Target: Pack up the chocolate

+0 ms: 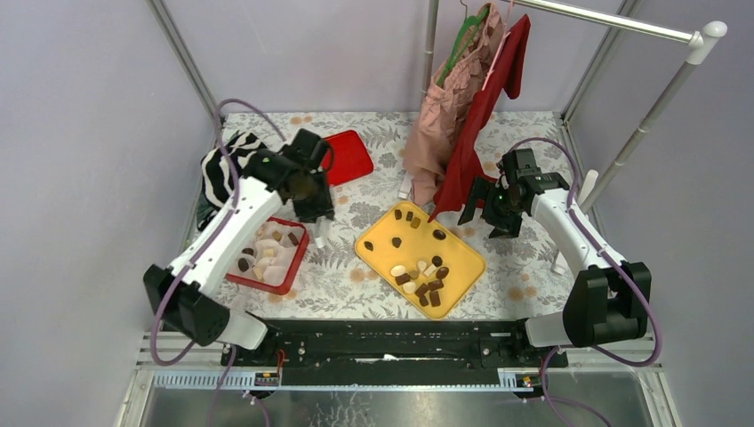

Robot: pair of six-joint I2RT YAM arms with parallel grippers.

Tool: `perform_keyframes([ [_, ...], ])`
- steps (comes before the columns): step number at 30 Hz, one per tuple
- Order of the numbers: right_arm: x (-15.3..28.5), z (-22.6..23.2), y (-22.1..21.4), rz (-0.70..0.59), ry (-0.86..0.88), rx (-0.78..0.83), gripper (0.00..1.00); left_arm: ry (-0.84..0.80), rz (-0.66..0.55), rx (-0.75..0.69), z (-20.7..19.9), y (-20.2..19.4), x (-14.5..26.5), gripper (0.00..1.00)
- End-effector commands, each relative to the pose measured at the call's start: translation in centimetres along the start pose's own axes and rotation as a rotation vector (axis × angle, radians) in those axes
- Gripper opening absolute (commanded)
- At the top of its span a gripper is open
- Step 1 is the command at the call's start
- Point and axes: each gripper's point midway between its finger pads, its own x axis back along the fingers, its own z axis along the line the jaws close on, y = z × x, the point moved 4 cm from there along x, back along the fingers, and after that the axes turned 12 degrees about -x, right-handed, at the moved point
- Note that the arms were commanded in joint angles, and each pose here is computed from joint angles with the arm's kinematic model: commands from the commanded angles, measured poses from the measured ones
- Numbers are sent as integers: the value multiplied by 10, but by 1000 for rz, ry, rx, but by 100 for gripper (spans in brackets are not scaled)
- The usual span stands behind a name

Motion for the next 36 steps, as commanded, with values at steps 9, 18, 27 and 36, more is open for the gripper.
perform_keyframes([
  [9, 0, 5, 4, 7, 18, 17, 100, 304, 150, 378, 94, -58, 22, 0],
  [18, -2, 6, 5, 16, 21, 13, 100, 332, 219, 437, 104, -84, 12, 0],
  [27, -4, 6, 4, 23, 27, 9, 100, 304, 268, 446, 102, -100, -3, 3],
  [36, -5, 5, 3, 25, 26, 9, 100, 269, 236, 443, 99, -92, -7, 18],
])
